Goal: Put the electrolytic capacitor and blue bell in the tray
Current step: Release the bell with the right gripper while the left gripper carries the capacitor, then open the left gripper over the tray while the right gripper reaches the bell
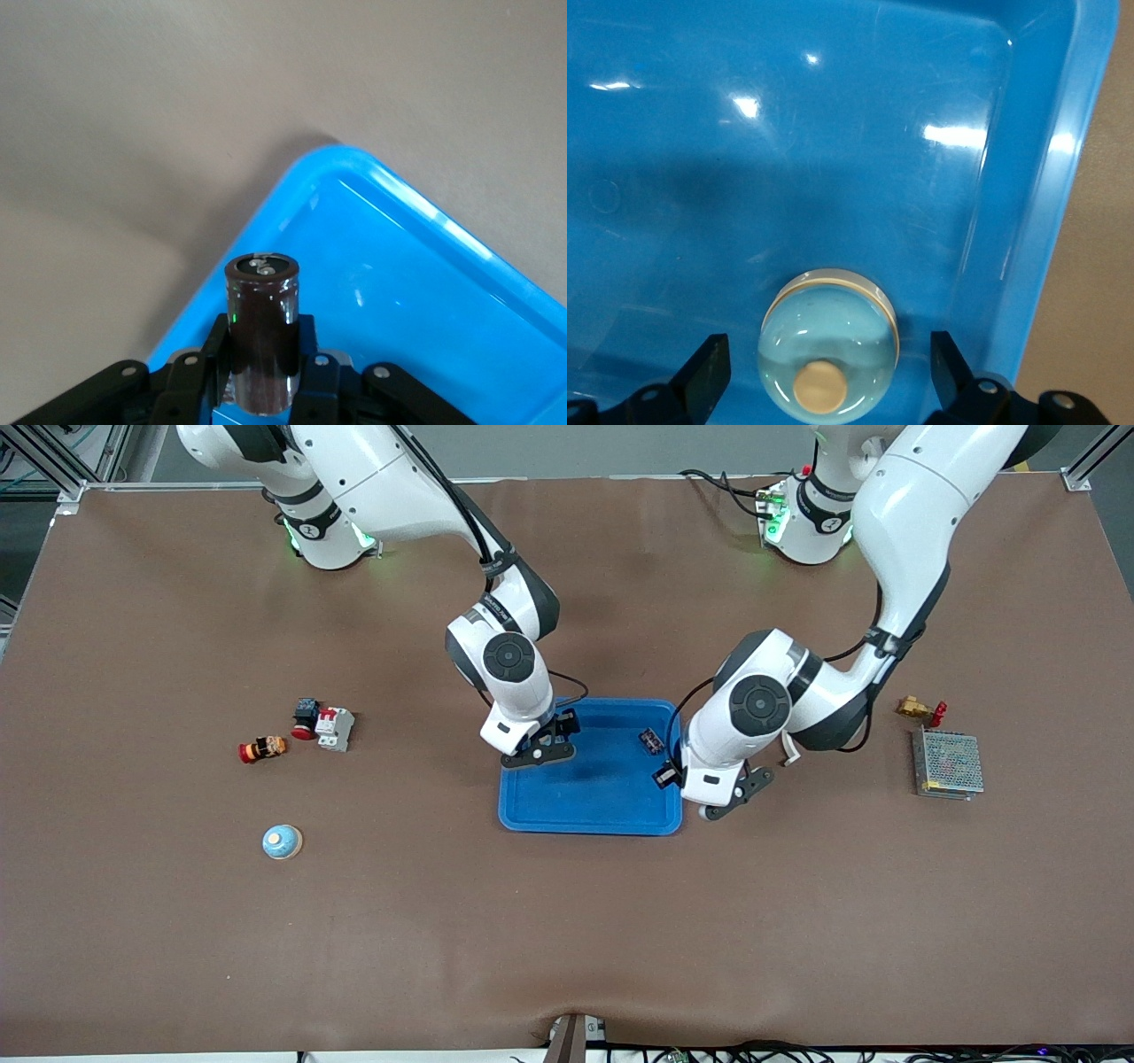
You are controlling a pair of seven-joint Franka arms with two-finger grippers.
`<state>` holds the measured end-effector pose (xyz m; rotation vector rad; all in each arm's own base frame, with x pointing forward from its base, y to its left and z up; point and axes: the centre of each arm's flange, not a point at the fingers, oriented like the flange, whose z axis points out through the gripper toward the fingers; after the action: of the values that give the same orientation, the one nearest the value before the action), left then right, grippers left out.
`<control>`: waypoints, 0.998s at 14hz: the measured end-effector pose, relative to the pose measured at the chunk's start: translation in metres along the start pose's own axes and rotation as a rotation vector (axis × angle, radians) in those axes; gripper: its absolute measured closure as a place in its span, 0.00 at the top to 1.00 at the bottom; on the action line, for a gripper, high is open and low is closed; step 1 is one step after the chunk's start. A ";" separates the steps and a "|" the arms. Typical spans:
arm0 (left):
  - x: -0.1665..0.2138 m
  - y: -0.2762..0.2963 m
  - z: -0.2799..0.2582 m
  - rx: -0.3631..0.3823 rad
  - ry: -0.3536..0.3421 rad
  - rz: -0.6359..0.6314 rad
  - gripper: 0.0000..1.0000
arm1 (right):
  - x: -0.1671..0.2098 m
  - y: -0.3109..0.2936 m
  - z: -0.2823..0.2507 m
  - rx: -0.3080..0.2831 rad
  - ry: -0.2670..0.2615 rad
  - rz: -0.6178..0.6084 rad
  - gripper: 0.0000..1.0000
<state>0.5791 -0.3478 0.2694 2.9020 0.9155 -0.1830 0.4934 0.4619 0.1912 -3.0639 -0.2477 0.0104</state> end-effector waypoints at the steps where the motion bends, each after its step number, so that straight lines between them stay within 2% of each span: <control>1: -0.007 0.006 0.008 0.003 -0.009 -0.019 0.33 | 0.000 0.000 0.000 0.000 0.000 0.000 1.00; 3: -0.017 0.017 0.024 0.003 -0.025 -0.051 0.33 | 0.000 0.000 -0.001 0.000 -0.001 0.000 1.00; 6: -0.013 0.023 0.049 -0.001 -0.038 -0.099 0.33 | 0.000 -0.002 -0.021 -0.018 -0.038 -0.002 1.00; 11: 0.009 0.017 0.075 -0.015 -0.031 -0.199 0.33 | -0.001 0.007 -0.121 -0.033 -0.086 -0.032 1.00; 14: 0.004 0.019 0.086 -0.015 -0.035 -0.210 0.33 | 0.016 0.056 -0.173 -0.028 -0.104 -0.096 1.00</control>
<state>0.5857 -0.3716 0.1845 2.7755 1.2091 -0.2394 0.5205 0.3977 0.3600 -3.0793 -0.4036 0.1635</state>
